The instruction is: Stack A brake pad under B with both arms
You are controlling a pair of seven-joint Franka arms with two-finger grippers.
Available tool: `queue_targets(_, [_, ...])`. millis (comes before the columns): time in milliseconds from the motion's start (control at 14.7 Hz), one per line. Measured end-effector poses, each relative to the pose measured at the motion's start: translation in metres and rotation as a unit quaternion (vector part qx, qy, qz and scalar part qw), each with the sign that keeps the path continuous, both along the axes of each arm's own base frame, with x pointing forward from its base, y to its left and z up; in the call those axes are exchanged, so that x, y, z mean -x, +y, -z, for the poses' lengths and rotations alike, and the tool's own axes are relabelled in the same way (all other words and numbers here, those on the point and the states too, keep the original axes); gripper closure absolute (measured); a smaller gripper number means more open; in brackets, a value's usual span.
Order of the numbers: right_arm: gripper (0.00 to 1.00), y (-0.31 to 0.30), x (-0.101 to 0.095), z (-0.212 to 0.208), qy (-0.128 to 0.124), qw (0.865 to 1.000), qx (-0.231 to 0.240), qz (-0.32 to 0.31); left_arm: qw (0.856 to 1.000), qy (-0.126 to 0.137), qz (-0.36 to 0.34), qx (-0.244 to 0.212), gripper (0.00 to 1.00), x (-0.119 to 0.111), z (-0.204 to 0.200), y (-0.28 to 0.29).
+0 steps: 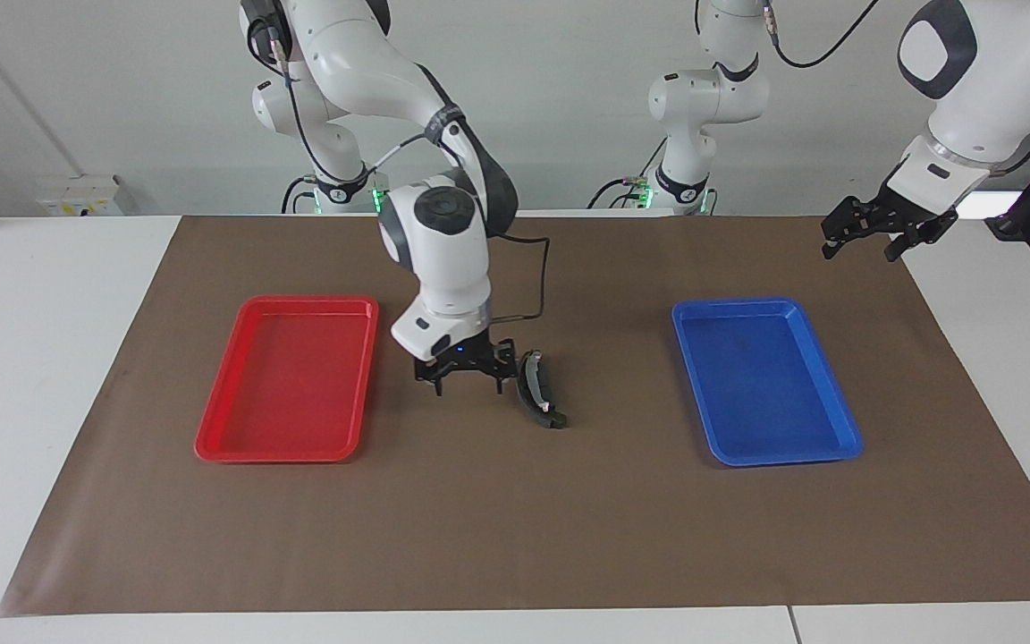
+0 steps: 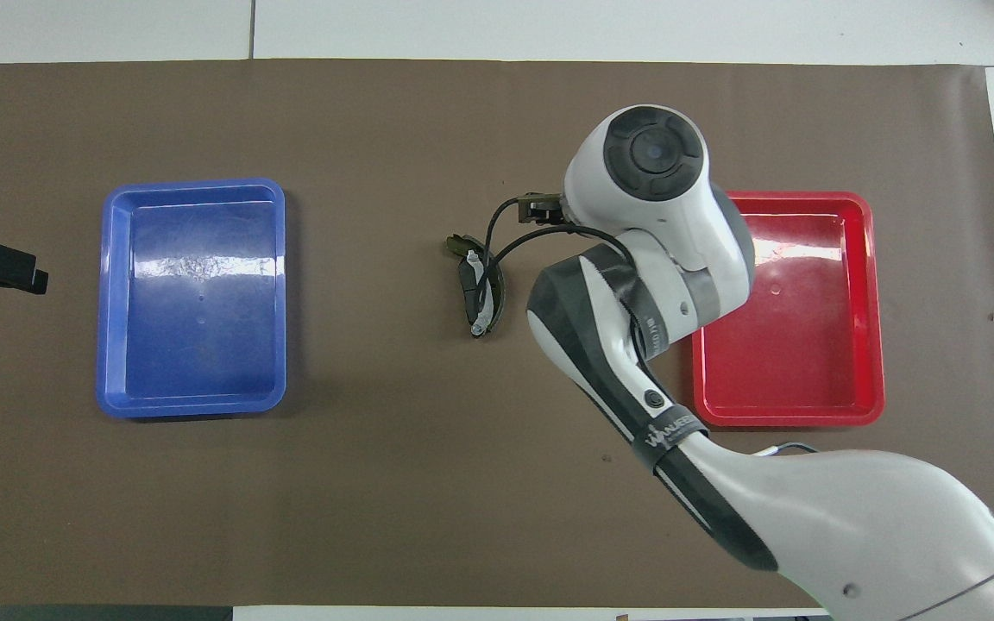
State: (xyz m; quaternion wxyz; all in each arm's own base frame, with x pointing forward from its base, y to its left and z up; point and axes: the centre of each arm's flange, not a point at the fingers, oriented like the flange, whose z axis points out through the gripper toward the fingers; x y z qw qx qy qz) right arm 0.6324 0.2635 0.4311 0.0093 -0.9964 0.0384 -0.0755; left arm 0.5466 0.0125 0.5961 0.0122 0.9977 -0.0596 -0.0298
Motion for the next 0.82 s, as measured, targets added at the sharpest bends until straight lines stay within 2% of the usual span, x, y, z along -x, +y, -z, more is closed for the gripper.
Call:
queue_targets(204, [0.00, -0.086, -0.006, -0.051, 0.011, 0.998, 0.004, 0.062, 1.000, 0.000, 0.000, 0.000, 0.00, 0.000, 0.000, 0.000])
queue_targets(408, [0.00, -0.163, -0.001, -0.082, 0.033, 0.993, 0.010, 0.110, 1.000, 0.000, 0.000, 0.000, 0.00, 0.000, 0.000, 0.000])
queue_targets(613, [0.00, -0.224, 0.013, -0.111, 0.049, 0.992, 0.015, 0.113, 1.000, 0.000, 0.000, 0.000, 0.00, 0.000, 0.000, 0.000])
queue_targets(817, [0.00, -0.271, 0.038, -0.143, 0.067, 0.994, 0.020, 0.085, 1.000, 0.000, 0.000, 0.000, 0.00, 0.000, 0.000, 0.000])
